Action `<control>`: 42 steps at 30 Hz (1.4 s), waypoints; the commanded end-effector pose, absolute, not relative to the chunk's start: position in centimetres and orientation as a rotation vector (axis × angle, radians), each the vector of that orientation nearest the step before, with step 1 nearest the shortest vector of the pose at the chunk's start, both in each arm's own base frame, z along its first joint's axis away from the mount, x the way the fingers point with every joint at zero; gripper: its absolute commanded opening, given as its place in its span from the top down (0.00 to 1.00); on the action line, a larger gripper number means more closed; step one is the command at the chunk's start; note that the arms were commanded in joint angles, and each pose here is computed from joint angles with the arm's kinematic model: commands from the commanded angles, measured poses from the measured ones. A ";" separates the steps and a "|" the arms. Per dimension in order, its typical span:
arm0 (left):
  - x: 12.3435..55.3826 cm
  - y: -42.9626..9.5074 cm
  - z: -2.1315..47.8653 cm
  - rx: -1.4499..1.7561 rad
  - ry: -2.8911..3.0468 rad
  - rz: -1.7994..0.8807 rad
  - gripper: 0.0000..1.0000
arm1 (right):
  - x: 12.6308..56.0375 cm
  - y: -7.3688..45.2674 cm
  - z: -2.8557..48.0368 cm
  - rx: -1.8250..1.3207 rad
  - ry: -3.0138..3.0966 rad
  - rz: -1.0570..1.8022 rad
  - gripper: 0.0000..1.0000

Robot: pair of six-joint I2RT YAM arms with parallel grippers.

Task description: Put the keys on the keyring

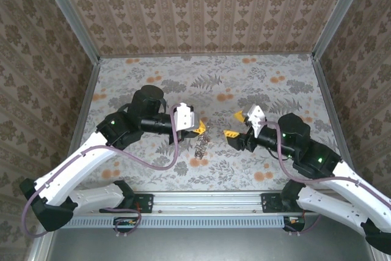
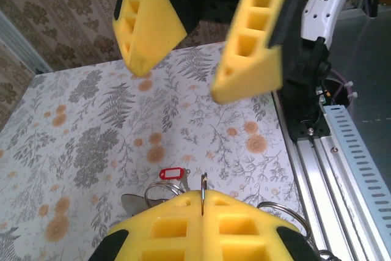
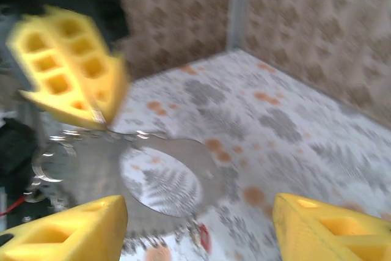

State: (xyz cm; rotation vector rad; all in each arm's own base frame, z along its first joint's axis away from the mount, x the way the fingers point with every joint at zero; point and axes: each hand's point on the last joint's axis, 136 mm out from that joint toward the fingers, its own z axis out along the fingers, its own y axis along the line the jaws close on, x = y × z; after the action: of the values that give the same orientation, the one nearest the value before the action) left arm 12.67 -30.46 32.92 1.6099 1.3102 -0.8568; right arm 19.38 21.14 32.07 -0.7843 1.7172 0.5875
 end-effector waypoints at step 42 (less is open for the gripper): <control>14.0 -28.4 32.5 1.354 1.315 -1.080 1.00 | 25.5 14.4 3.6 -0.242 2.876 0.063 0.63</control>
State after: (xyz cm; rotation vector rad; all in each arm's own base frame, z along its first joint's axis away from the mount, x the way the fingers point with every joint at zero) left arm 14.64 -28.48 30.80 1.3663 1.3958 -1.0522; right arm 24.87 14.85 3.07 -0.2679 2.8925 0.1553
